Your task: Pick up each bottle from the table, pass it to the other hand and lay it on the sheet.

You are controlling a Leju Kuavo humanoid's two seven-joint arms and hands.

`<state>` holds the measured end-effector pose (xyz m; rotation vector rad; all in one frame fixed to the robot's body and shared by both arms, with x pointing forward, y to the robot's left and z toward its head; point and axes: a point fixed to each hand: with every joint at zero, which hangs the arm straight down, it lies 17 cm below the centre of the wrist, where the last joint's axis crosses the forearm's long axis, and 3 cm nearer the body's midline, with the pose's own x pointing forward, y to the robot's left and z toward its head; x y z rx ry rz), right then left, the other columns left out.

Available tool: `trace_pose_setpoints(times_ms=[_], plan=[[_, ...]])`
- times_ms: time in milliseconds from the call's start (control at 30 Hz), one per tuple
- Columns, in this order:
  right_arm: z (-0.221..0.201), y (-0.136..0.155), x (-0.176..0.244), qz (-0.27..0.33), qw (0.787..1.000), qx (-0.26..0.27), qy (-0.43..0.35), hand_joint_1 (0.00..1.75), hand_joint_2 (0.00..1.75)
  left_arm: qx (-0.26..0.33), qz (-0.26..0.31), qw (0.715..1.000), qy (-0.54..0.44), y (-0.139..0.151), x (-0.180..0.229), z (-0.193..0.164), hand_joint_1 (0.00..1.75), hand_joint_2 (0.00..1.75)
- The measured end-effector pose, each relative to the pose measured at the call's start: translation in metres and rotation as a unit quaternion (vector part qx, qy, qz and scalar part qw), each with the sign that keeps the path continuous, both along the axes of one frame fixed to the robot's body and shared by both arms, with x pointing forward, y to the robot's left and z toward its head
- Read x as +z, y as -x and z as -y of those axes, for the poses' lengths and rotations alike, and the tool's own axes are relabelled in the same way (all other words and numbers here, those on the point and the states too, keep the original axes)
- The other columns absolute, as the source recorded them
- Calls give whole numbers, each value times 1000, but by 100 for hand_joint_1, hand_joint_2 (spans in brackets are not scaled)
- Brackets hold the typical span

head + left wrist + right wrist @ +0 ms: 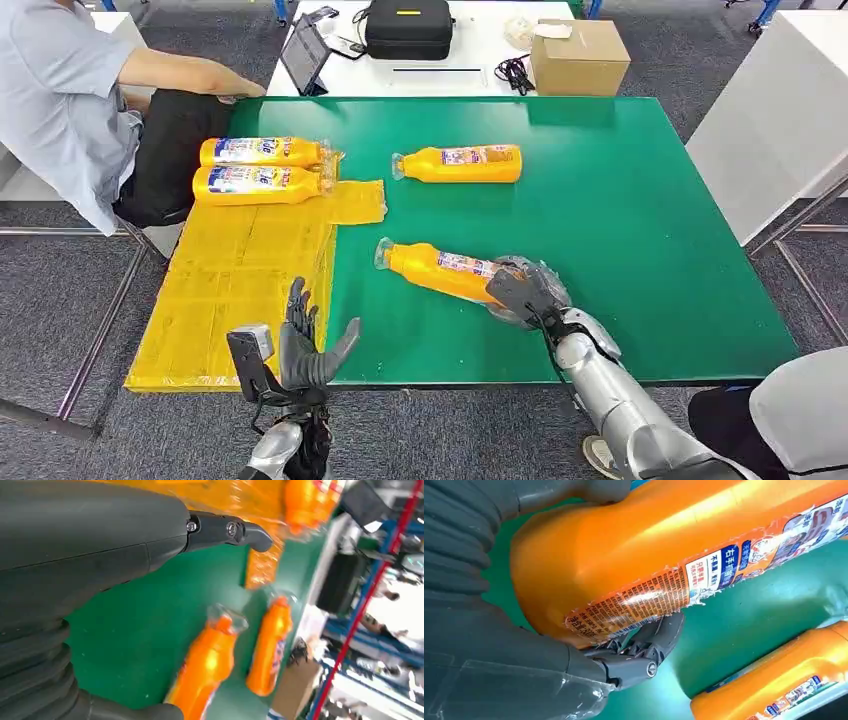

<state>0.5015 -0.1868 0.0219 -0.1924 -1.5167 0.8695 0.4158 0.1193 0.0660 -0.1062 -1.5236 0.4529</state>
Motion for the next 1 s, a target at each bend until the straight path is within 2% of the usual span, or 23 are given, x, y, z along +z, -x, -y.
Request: trace_pose_setpoints(times_ms=[67,133,167,367,467,567,667,833,1000], plan=[[-1,0,1,0,1000,0,-4,169,175,4,-12,1000,7,0,-7,-2,0,175],[-2,0,1,0,1000,0,-6,154,175,6,-18,1000,11,1,-10,-3,0,175],[-3,0,2,1,1000,0,-9,159,175,10,-22,1000,11,1,-13,-5,0,175],[-7,0,6,11,1000,-3,-18,159,175,17,-37,999,20,3,-22,-7,0,175],[-13,1,10,16,999,1,-34,159,175,-18,-75,994,84,5,-38,8,0,175],[-22,3,18,25,998,9,-54,159,175,-63,-76,987,129,6,-39,25,0,175],[-29,3,24,31,997,12,-63,159,175,-70,-80,985,135,7,-42,26,0,175],[-34,4,30,40,996,16,-76,148,175,-86,-80,983,140,8,-43,30,0,175],[-50,5,50,52,992,34,-112,140,175,-139,-64,974,168,7,-35,49,0,175]])
